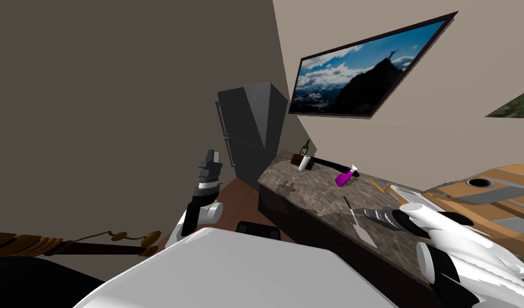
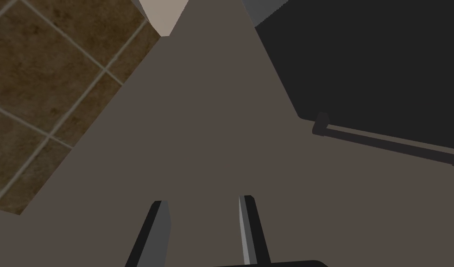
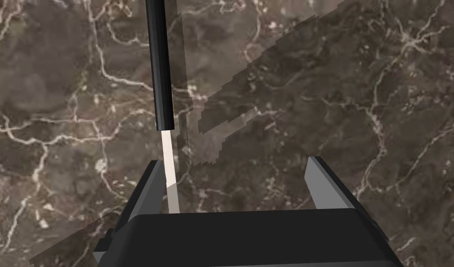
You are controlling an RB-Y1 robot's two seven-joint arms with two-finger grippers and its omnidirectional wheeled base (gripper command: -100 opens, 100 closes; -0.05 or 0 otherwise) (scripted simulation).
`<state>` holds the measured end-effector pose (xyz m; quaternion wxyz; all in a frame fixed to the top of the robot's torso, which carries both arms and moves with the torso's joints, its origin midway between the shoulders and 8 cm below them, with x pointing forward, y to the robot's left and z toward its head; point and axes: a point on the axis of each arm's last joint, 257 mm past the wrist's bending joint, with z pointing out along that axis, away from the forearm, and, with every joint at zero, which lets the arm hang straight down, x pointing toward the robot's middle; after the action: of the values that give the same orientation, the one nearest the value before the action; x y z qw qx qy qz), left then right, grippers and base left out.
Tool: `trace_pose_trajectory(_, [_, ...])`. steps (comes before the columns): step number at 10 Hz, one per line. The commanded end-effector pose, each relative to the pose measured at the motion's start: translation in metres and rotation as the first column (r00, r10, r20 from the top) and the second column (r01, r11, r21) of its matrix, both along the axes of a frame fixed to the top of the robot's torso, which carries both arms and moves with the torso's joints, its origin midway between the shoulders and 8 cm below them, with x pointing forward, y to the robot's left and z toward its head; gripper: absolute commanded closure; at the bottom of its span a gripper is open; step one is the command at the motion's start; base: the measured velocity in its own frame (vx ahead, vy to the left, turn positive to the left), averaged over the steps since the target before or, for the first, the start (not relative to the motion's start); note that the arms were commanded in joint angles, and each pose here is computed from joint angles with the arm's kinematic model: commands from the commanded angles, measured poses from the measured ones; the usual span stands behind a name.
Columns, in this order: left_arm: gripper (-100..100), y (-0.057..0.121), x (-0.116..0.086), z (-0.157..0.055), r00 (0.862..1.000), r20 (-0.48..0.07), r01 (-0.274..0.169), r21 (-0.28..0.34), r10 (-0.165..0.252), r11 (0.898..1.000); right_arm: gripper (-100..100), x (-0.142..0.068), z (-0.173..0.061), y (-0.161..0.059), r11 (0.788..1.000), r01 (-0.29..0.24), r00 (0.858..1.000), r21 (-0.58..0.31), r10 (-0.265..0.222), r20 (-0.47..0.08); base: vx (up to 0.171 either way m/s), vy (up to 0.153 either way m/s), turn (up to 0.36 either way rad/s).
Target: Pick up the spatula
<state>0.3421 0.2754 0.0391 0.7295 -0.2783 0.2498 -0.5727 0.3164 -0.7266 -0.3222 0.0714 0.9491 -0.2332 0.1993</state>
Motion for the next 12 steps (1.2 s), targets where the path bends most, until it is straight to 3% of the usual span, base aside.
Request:
trace_pose_trajectory(1, [0, 0.000, 0.000, 0.000, 1.000, 0.000, 0.000, 0.000, 0.000, 1.000, -100, -0.006, -0.009, 0.005, 1.000, 0.014, 1.000, 0.028, -0.013, -0.011, 0.000, 0.000, 0.000])
trace_pose_trajectory(2, [0, 0.000, 0.000, 0.000, 1.000, 0.000, 0.000, 0.000, 0.000, 1.000, -100, -0.006, -0.009, 0.005, 1.000, 0.014, 1.000, 0.028, -0.013, -0.011, 0.000, 0.000, 0.000])
trace_pose_trajectory(3, [0, 0.000, 0.000, 0.000, 1.000, 0.000, 0.000, 0.000, 0.000, 1.000, -100, 0.003, -0.033, 0.043, 0.993, -0.035, 0.999, 0.117, 0.039, -0.031, 0.014, 0.031, -0.203])
trace_pose_trajectory(6, [0, 0.000, 0.000, 0.000, 1.000, 0.000, 0.000, 0.000, 0.000, 1.000, -100, 0.027, -0.020, 0.049, 0.991, -0.095, 0.995, 0.094, 0.098, -0.021, 0.009, 0.029, -0.031])
trace_pose_trajectory(7, [0, 0.000, 0.000, 0.000, 1.000, 0.000, 0.000, 0.000, 0.000, 1.000, -100, 0.021, -0.033, 0.060, 0.987, -0.087, 0.995, 0.136, 0.093, -0.038, -0.001, -0.006, 0.007])
trace_pose_trajectory(8, [0, 0.000, 0.000, 0.000, 1.000, 0.000, 0.000, 0.000, 0.000, 1.000, -100, 0.022, -0.028, 0.053, 0.989, -0.087, 0.995, 0.117, 0.091, -0.032, 0.000, 0.000, 0.000])
trace_pose_trajectory(9, [0, 0.000, 0.000, 0.000, 1.000, 0.000, 0.000, 0.000, 0.000, 1.000, 100, 0.022, -0.028, 0.054, 0.989, -0.088, 0.995, 0.119, 0.093, -0.033, 0.000, 0.000, 0.000])
trace_pose_trajectory(12, [0, 0.000, 0.000, 0.000, 1.000, 0.000, 0.000, 0.000, 0.000, 1.000, 100, 0.022, -0.028, 0.054, 0.989, -0.088, 0.995, 0.118, 0.092, -0.032, 0.000, 0.000, 0.000])
